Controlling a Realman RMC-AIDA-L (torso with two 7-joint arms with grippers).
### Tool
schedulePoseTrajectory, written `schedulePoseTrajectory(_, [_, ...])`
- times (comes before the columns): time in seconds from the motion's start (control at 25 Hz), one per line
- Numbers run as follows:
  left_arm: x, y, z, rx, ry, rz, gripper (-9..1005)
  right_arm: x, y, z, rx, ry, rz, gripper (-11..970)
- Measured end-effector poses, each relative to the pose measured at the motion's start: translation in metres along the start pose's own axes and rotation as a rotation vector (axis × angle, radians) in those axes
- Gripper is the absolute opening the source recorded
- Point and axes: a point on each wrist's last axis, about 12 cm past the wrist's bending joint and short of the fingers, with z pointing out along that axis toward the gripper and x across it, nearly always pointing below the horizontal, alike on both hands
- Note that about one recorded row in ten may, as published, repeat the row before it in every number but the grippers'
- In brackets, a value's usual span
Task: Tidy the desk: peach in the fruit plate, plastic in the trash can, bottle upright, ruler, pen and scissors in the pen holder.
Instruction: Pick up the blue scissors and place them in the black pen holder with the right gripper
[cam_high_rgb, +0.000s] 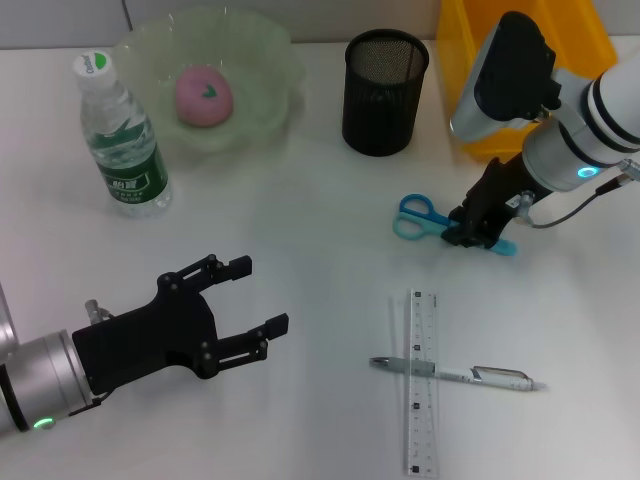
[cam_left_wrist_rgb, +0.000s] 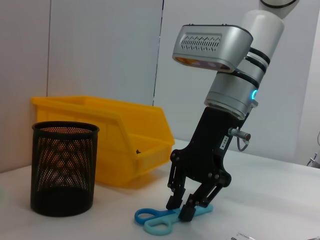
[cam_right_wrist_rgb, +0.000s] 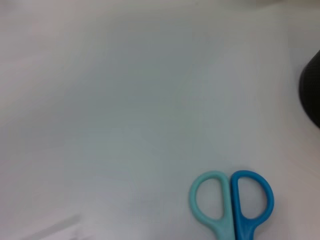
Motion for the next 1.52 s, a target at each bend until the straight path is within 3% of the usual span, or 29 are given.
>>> schedulePoseTrajectory(0.36, [-0.002, 0.001, -0.001, -0.003, -0.015, 0.002, 831, -0.009, 0.001, -0.019, -0.019, -0.081, 0.013, 216])
schedulePoseTrajectory(0.68, [-0.004, 0.0, -0.001, 0.006, -0.032, 0.003, 831, -0.001, 0.005, -0.034, -0.037, -0.185, 0.049, 215])
schedulePoseTrajectory(1.0, [-0.006, -0.001, -0.002, 0.001, -0.059, 0.0, 830, 0.023, 0.012, -0.039, -0.072, -0.377, 0.082, 216])
schedulePoseTrajectory(1.24, [-0.008, -0.002, -0.001, 0.011, -0.072, 0.0, 832, 0.05, 0.027, -0.031, -0.102, -0.631, 0.084, 215])
schedulePoseTrajectory(1.52, [-0.011, 0.0, -0.001, -0.002, -0.101, -0.001, 830, 0.07, 0.036, -0.02, -0.084, -0.825, 0.094, 215])
